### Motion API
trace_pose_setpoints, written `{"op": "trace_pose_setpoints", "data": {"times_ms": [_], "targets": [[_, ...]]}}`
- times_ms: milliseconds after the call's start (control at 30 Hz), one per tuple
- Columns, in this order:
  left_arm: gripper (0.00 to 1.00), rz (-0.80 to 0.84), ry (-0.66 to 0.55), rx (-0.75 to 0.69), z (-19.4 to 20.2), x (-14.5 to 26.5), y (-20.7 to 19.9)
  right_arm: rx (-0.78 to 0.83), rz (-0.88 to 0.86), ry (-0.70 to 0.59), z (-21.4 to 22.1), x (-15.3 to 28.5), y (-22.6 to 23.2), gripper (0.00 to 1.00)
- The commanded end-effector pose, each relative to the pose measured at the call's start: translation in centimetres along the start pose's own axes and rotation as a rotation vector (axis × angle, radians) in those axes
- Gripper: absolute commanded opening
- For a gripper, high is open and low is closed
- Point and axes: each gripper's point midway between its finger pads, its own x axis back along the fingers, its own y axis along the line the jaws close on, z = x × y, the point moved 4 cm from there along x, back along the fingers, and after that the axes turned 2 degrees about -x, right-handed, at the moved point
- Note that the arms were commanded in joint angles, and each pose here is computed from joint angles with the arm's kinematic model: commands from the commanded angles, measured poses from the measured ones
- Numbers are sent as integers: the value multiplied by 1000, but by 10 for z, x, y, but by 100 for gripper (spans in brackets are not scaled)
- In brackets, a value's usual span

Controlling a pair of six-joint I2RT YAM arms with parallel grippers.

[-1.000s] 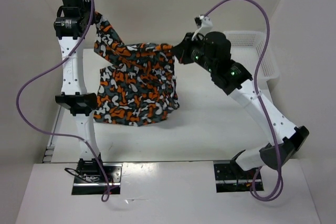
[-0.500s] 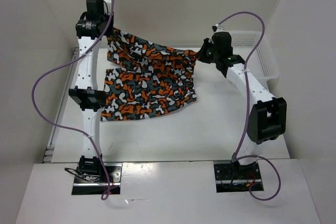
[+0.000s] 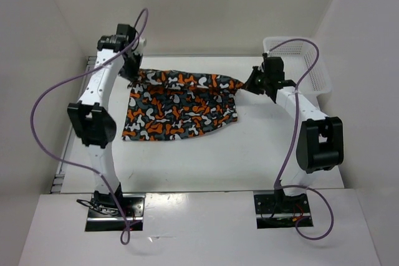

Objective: Fold and stack the shorts
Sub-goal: Fold the shorts

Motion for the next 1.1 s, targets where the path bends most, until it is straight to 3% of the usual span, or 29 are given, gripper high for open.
{"op": "trace_pose_setpoints", "data": {"times_ms": [0,100,367,567,767,833,867,900,933,967,1067], "targets": [[0,-118,64,-33,56,11,4,-31,-5,22,14,18,-4,0],[0,-138,172,-73,108,0,-4,-57,6,73,35,23,-14,0],[0,-53,347,-93,171,-1,-18,-99,25,135,68,45,-27,0],[0,-141,421,-122,188,8,-5,-127,41,243,91,49,-32,0],[0,-145,325,-92,155,35,2,-167,-36,350,103,71,-19,0],[0,-143,348,-96,161,36,1,-163,-30,389,122,77,-20,2],[0,-150,384,-105,171,32,1,-157,-15,398,129,78,-23,15],[4,-140,480,-123,199,19,-2,-174,3,437,145,79,-28,25],[9,-138,497,-126,209,9,-3,-192,13,448,150,79,-29,32],[13,-135,525,-131,221,2,-5,-171,25,447,153,78,-28,51],[18,-71,592,-127,247,-9,-16,-155,73,462,148,78,-21,61]]}}
